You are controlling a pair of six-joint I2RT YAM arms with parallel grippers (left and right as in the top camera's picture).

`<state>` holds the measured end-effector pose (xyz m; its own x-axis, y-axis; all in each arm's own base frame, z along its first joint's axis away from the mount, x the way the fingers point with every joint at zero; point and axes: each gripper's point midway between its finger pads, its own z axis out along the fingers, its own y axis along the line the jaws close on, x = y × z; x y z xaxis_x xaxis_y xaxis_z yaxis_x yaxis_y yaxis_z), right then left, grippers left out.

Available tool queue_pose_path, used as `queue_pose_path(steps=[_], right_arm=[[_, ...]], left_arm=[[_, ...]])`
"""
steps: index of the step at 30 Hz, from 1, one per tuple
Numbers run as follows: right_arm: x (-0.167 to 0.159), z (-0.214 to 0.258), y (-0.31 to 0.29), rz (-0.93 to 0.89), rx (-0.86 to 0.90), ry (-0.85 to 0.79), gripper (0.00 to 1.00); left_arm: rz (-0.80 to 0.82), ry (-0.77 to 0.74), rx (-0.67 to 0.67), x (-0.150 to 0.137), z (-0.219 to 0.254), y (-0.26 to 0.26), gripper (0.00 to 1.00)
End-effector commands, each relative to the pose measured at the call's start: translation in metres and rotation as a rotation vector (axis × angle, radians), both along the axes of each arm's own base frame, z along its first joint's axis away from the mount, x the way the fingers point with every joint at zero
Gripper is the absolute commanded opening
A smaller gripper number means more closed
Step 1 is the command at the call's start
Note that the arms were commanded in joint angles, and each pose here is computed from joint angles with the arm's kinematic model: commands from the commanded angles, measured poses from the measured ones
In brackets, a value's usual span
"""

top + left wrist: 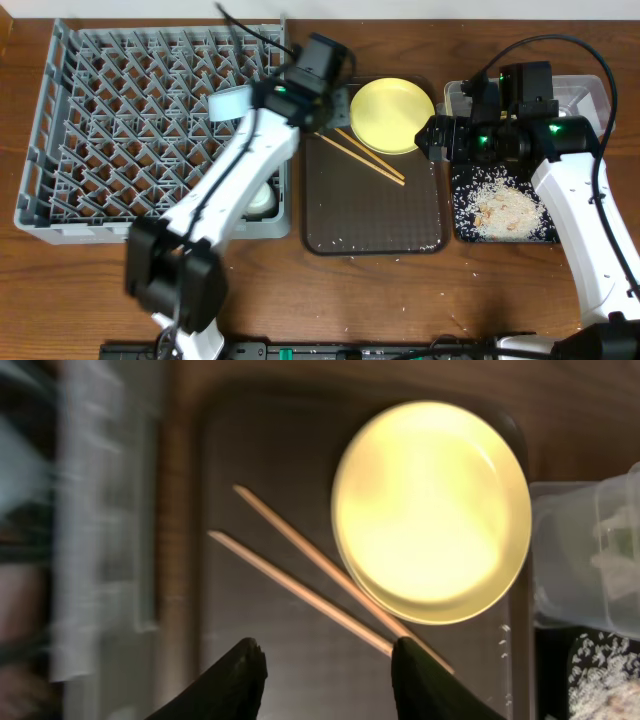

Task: Sort waste into correct bins and load items into the dishwasher
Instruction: 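Grasp the edge of the yellow plate with the left gripper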

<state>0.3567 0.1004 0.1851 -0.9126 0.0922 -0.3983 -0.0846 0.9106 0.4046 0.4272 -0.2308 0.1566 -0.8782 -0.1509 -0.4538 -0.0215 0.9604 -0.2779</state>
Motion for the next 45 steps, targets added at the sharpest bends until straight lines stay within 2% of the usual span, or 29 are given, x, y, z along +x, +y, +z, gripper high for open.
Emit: queue_pose_path(steps=[1,9,22,45], right_arm=[[-0.001,0.007,-0.001,-0.003,0.000,-0.021,0.99],[-0.001,0.007,-0.001,-0.003,0.000,-0.021,0.99],[-0.001,0.007,-0.001,-0.004,0.000,-0.021,0.99],[-0.001,0.007,-0.001,-0.003,0.000,-0.021,0.99]], left_arm=[[0.071,0.067,-0.049,0.009,-0.033,-0.015,0.43],[0.086,0.080,-0.081,0.027,-0.093,-0.050,0.44],[0.085,0.094,-0.082,0.031,-0.131,-0.064,0.45],[0.120,0.040,-0.045,0.040,-0.130,-0.056,0.44]])
